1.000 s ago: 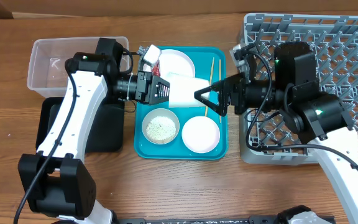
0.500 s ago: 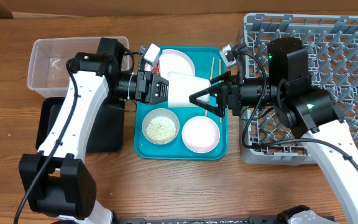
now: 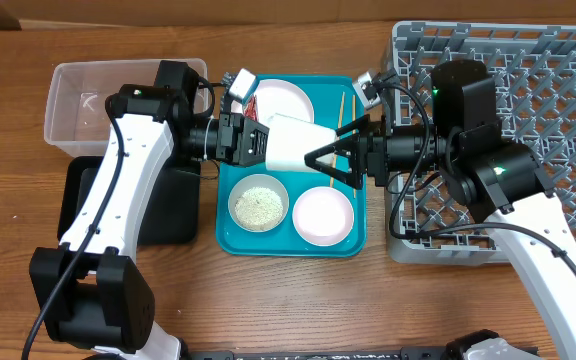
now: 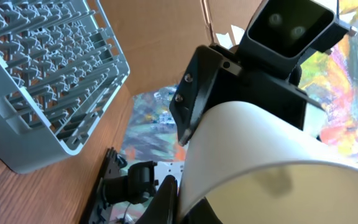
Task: Sort waste into correct bins and load items into the dishwasher
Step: 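Grasp the cup with the right gripper and release the left gripper, then place the cup upside down in the dish rack with the right gripper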
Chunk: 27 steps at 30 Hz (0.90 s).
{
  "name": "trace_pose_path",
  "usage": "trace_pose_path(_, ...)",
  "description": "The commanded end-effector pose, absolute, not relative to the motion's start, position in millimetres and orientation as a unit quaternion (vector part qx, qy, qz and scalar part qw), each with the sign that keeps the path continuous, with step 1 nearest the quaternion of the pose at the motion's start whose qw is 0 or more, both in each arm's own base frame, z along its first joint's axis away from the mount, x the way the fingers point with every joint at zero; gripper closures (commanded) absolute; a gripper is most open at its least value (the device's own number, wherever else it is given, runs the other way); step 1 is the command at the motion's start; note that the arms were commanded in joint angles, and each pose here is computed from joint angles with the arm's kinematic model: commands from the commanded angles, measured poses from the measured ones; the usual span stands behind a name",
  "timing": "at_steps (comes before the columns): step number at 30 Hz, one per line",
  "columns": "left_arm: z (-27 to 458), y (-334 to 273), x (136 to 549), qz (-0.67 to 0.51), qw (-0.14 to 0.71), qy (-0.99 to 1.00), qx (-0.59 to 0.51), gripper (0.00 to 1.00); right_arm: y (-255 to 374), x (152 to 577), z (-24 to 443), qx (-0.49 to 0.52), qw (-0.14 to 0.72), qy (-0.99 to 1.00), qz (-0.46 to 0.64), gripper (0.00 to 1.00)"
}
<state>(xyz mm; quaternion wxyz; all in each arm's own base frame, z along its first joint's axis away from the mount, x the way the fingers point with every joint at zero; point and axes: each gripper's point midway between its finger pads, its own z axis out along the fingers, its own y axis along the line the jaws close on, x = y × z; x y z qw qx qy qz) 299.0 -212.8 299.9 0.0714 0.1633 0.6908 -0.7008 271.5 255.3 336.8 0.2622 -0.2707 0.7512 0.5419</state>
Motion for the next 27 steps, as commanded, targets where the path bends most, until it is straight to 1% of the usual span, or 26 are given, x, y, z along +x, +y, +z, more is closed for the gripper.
trace_pose_path(1, 307, -223, 291, -0.700, 0.090, 0.678, 0.204, 0.96, 271, 254, 356, -0.312, 0.266, 0.719, 0.561, 0.27)
trace_pose_path(4, 307, -226, 289, -0.701, 0.088, 0.676, 0.209, 0.96, 275, 251, 357, -0.320, 0.267, 0.714, 0.562, 0.29)
trace_pose_path(7, 307, -226, 289, -0.701, 0.087, 0.676, 0.210, 0.96, 275, 251, 356, -0.319, 0.264, 0.716, 0.562, 0.38)
trace_pose_path(9, 307, -226, 289, -0.701, 0.087, 0.676, 0.210, 0.95, 274, 252, 355, -0.316, 0.265, 0.719, 0.559, 0.39)
trace_pose_path(10, 307, -226, 289, -0.701, 0.087, 0.676, 0.210, 0.82, 274, 252, 354, -0.314, 0.266, 0.721, 0.557, 0.39)
trace_pose_path(11, 307, -226, 289, -0.700, 0.086, 0.677, 0.208, 0.54, 273, 254, 354, -0.312, 0.267, 0.722, 0.556, 0.39)
trace_pose_path(12, 306, -226, 289, -0.700, 0.086, 0.678, 0.209, 0.43, 271, 255, 354, -0.310, 0.269, 0.723, 0.555, 0.39)
trace_pose_path(13, 306, -226, 289, -0.698, 0.086, 0.679, 0.209, 0.09, 269, 256, 355, -0.307, 0.272, 0.724, 0.554, 0.39)
trace_pose_path(14, 305, -226, 289, -0.696, 0.086, 0.682, 0.209, 0.00, 265, 258, 356, -0.302, 0.275, 0.726, 0.553, 0.39)
trace_pose_path(16, 301, -226, 290, -0.689, 0.079, 0.691, 0.204, 0.00, 254, 263, 358, -0.289, 0.283, 0.732, 0.548, 0.39)
trace_pose_path(19, 291, -226, 291, -0.669, 0.069, 0.713, 0.197, 0.00, 216, 278, 357, -0.227, 0.308, 0.767, 0.515, 0.39)
trace_pose_path(20, 289, -226, 291, -0.666, 0.069, 0.716, 0.197, 0.00, 190, 287, 349, -0.178, 0.320, 0.797, 0.480, 0.39)
trace_pose_path(23, 290, -226, 291, -0.666, 0.069, 0.716, 0.197, 0.00, 142, 295, 329, -0.083, 0.330, 0.851, 0.399, 0.39)
trace_pose_path(24, 289, -226, 291, -0.665, 0.069, 0.717, 0.198, 0.00, 107, 294, 314, -0.014, 0.329, 0.882, 0.337, 0.39)
trace_pose_path(27, 286, -225, 292, -0.658, 0.069, 0.723, 0.199, 0.00, 49, 285, 288, 0.124, 0.312, 0.914, 0.227, 0.39)
